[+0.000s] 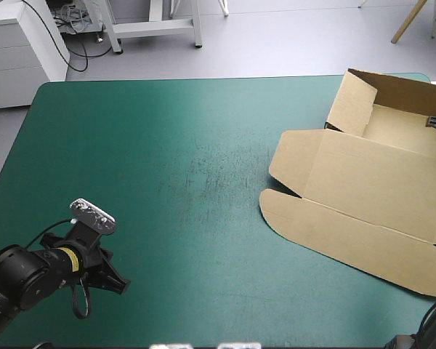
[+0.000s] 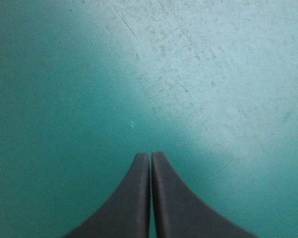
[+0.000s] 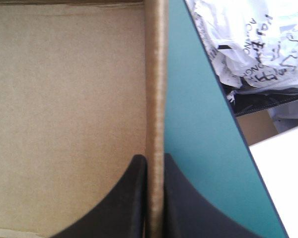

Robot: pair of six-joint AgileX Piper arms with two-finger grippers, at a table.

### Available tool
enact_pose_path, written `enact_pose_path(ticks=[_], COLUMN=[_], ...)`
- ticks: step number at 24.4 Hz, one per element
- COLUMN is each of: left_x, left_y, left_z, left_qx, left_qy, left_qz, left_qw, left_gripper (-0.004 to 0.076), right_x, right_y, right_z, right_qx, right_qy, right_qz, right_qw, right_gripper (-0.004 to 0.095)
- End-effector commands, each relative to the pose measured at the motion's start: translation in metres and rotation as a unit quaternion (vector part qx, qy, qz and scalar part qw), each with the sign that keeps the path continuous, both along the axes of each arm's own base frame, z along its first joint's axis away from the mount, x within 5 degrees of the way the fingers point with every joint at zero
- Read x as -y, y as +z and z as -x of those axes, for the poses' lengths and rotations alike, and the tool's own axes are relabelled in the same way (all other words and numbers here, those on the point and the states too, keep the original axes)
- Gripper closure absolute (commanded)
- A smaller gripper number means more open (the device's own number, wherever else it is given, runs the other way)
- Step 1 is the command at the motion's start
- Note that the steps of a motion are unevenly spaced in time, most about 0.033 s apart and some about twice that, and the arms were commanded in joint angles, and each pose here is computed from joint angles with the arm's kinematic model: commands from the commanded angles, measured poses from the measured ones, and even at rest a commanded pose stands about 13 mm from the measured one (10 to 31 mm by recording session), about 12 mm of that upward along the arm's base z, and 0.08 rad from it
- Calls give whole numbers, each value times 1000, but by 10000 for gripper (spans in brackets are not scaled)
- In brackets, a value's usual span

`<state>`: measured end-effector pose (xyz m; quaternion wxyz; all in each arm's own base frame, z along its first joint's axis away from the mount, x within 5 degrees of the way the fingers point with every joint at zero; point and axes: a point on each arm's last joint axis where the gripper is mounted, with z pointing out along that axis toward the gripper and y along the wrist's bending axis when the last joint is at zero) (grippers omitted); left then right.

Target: Fold the box

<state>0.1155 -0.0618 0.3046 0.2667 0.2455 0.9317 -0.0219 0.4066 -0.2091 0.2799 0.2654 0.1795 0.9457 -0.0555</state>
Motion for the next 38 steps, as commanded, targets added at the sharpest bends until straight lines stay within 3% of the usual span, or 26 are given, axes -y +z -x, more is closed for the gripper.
enact_pose_path(ticks=[1,7,8,12,16,18,19,21,28,33,38], left_x=[2,3,3,2,2,2,1,1,0,-3,-11], left_y=[11,11,11,10,10,11,11,12,16,26,29], left_z=[-3,-3,-3,-3,-3,-3,-4,-6,-9,-5,7], left_qx=[34,34,34,32,32,36,41,51,84,135,155], left_qy=[-3,-3,-3,-3,-3,-3,-3,-4,-9,-14,-13], left_qz=[19,19,19,18,17,12,6,5,-1,28,41], left_qw=[999,999,999,999,999,999,999,999,996,990,987], left_gripper=[734,734,734,734,734,734,734,734,734,734,734], right_x=[15,22,21,17,8,-3,-13,-31,-147,-201,-220], right_y=[29,32,34,52,76,101,119,144,198,191,174], right_z=[8,9,9,16,28,39,48,61,90,108,139], right_qx=[51,70,70,72,85,110,128,154,181,163,159], right_qy=[-20,-28,-28,-26,-21,-10,5,32,182,267,294], right_qz=[29,41,41,41,35,38,40,46,32,16,9], right_qw=[998,996,996,996,996,993,991,986,966,950,942], right_gripper=[727,207,199,245,367,583,744,923,921,921,921])
